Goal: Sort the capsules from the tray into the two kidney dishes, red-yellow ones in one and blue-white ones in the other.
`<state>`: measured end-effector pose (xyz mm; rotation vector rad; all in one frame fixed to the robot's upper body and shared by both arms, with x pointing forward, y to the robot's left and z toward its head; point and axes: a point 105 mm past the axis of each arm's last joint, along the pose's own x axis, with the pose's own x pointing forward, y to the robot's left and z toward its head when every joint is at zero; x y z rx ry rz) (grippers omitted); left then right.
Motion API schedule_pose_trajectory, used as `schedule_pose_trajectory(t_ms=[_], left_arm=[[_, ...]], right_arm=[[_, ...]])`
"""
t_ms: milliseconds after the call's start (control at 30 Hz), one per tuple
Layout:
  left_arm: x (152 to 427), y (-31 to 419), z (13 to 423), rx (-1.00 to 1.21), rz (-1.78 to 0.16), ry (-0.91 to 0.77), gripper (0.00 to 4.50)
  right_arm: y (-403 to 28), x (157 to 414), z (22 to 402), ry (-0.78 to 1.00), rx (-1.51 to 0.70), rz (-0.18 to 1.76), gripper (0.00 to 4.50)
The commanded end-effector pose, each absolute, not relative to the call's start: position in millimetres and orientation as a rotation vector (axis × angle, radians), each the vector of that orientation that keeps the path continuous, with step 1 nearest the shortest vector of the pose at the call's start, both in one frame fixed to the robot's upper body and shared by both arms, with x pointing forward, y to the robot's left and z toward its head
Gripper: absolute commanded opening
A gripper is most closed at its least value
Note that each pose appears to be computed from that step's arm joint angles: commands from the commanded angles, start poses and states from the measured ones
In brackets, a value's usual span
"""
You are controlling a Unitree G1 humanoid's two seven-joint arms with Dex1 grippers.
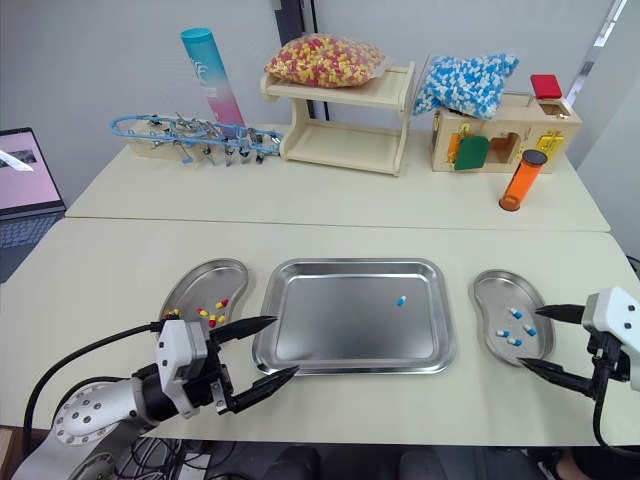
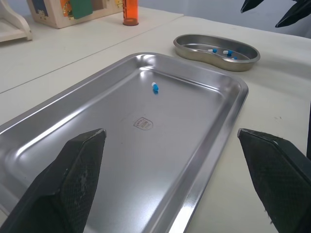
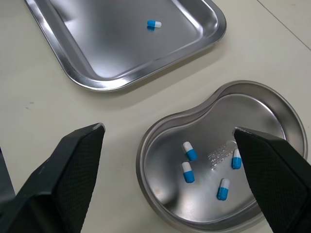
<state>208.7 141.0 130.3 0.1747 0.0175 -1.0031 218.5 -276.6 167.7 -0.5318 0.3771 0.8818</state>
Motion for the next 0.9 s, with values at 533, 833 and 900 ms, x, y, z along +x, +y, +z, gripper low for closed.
schedule_pose_trajectory(t_ms=[533,833,900], left_arm=[[210,141,144,0.172,-0.964,-0.003,4.5],[208,140,146,0.172,-0.951,0.008,4.5],[208,141,147,0.173,-0.947,0.008,4.5]], right_arm=[[-220,265,180,0.271,-0.586,1.052,4.47],[-189,291,177,0.234,-0.601,1.128,4.47],[-182,296,176,0.22,-0.604,1.145,3.84]])
